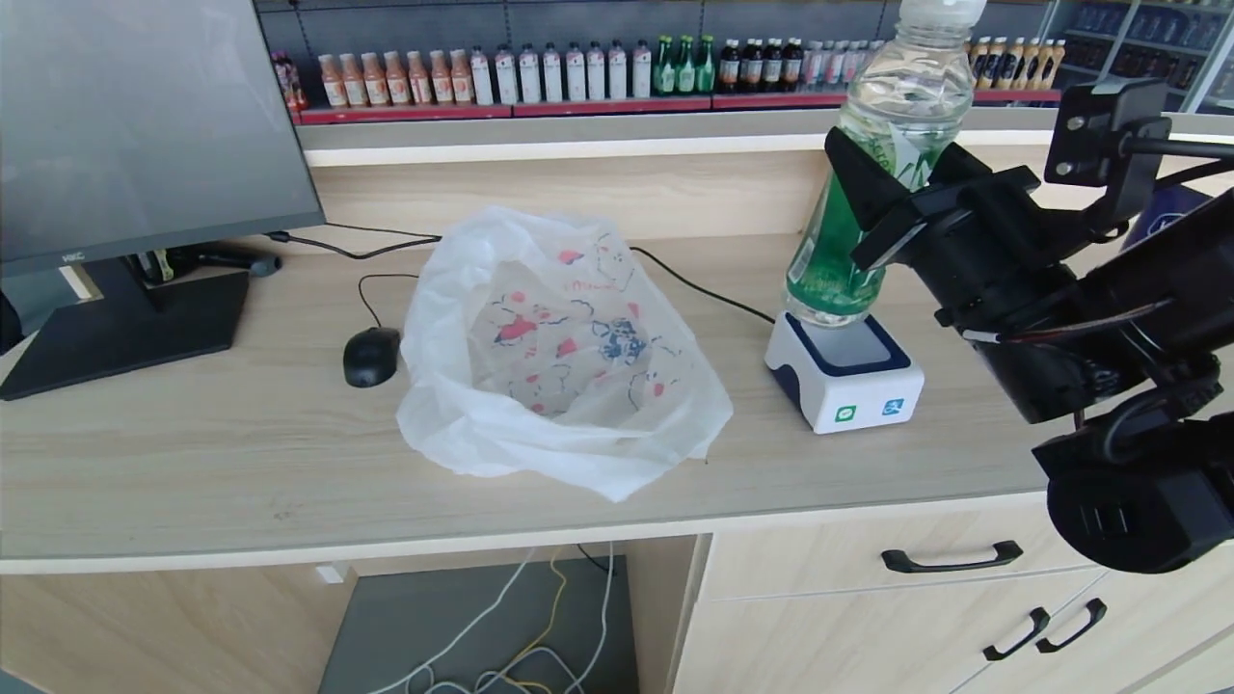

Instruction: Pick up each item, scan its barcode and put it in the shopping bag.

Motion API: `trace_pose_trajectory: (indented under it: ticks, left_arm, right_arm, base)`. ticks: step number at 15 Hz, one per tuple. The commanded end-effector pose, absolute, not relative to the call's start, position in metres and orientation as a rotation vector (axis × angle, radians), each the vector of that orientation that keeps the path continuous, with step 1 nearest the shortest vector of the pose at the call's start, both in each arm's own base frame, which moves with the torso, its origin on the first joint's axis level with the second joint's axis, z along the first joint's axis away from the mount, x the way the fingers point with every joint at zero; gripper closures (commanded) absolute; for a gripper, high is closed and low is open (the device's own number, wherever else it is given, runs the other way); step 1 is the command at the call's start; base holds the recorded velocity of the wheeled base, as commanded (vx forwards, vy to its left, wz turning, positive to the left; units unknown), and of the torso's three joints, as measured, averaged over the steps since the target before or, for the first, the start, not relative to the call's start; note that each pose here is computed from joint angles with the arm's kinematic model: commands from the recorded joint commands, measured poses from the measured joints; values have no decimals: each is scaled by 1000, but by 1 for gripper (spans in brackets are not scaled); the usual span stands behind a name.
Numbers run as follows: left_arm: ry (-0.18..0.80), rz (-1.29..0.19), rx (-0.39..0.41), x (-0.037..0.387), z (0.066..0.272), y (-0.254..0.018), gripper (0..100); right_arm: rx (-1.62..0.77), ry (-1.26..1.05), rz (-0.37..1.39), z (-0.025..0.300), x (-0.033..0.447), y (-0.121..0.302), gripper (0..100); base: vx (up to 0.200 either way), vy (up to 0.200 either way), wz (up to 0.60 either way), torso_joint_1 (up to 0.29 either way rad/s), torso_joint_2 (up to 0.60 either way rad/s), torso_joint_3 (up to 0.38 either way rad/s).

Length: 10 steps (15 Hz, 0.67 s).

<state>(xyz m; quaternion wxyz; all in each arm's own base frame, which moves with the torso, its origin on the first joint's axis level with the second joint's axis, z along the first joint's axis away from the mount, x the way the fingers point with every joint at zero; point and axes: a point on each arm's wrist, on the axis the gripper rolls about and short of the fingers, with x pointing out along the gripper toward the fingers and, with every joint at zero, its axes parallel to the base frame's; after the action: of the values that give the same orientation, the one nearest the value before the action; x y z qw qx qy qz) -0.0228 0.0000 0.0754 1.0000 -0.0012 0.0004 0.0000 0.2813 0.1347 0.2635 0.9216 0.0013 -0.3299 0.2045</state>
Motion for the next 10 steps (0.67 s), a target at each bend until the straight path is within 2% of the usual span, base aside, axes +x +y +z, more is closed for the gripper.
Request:
trace_pose_trajectory:
  ticks: [1, 8, 10]
  left_arm:
    - [0, 0, -3, -23, 75, 0, 0]
    - [0, -2, -2, -23, 75, 0, 0]
    - [0, -2, 2, -23, 75, 0, 0]
  right_arm:
    - [1, -682, 411, 264, 282, 132, 100]
    - [2, -691, 407, 265, 289, 134, 100]
    - [3, -689, 407, 265, 289, 134, 100]
  base:
    - [0, 200, 0, 7, -2, -2]
    - [0, 200, 0, 0, 4, 4]
    - [0, 0, 0, 0, 0, 0]
